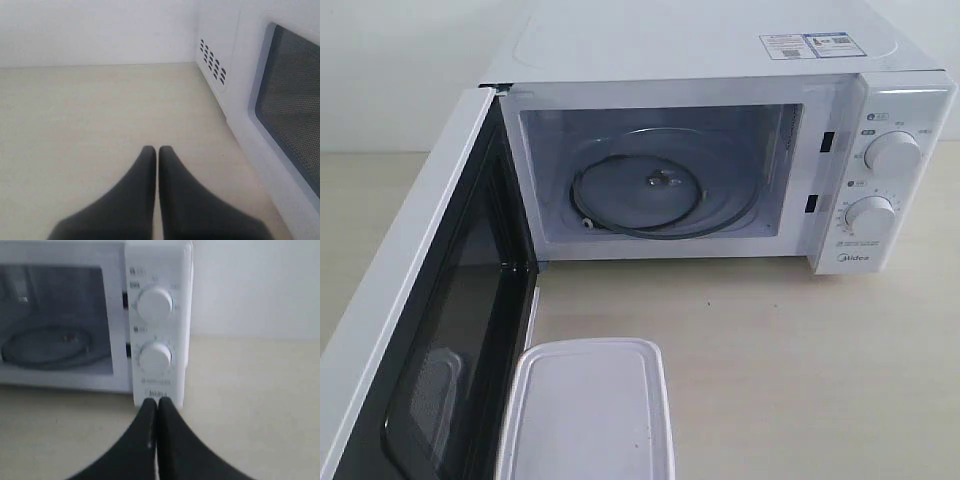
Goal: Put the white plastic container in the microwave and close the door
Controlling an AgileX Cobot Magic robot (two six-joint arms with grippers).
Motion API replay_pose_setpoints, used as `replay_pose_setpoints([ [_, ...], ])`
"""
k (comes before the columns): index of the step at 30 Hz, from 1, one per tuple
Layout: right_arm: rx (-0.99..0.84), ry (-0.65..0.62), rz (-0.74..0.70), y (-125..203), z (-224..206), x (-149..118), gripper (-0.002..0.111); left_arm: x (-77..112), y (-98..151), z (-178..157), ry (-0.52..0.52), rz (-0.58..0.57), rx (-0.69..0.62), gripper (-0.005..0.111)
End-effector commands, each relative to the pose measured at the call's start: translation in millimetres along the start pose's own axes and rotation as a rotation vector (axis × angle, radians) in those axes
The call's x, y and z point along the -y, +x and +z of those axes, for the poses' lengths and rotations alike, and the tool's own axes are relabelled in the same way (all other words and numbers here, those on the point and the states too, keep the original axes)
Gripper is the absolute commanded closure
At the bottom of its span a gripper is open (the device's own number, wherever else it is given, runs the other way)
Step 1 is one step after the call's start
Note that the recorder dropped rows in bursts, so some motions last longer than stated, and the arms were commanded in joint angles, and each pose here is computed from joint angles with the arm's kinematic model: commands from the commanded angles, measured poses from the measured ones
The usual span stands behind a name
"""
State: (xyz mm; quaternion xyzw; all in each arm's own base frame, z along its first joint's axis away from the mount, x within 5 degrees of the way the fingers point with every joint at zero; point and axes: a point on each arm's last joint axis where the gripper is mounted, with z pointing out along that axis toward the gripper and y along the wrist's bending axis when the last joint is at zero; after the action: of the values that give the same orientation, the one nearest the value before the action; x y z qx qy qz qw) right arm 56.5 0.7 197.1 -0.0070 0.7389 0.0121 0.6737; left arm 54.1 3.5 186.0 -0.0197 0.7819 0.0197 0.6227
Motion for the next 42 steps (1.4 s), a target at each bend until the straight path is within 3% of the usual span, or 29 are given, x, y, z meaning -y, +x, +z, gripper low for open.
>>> replay_pose_setpoints([
  [1,0.349,-0.046,-0.022,-31,-6,-5,0.108,-0.2,1,0,-0.004,0.008,0.001,0.103],
  [13,1.289,-0.232,0.092,-87,-68,-11,0.108,-0.2,1,0,-0.004,0.008,0.001,0.103],
  [15,1.34,-0.255,0.194,-89,-72,-7,0.108,-0.2,1,0,-0.004,0.008,0.001,0.103],
  [17,1.276,-0.277,0.337,-99,-70,-2,0.108,-0.2,1,0,-0.004,0.008,0.001,0.103],
  [19,1.09,-0.24,0.418,-114,-62,1,0.108,-0.2,1,0,-0.004,0.008,0.001,0.103],
  [24,0.633,-0.11,0.293,-139,-40,-2,0.108,-0.2,1,0,-0.004,0.008,0.001,0.103],
  [27,0.408,-0.086,0.308,-141,-14,-3,0.108,-0.2,1,0,-0.004,0.008,0.001,0.103],
  [36,-0.261,-0.015,0.4,-101,56,-9,0.108,-0.2,1,0,-0.004,0.008,0.001,0.103],
  [42,-0.402,0.004,0.527,-84,83,-12,0.108,-0.2,1,0,-0.004,0.008,0.001,0.103],
])
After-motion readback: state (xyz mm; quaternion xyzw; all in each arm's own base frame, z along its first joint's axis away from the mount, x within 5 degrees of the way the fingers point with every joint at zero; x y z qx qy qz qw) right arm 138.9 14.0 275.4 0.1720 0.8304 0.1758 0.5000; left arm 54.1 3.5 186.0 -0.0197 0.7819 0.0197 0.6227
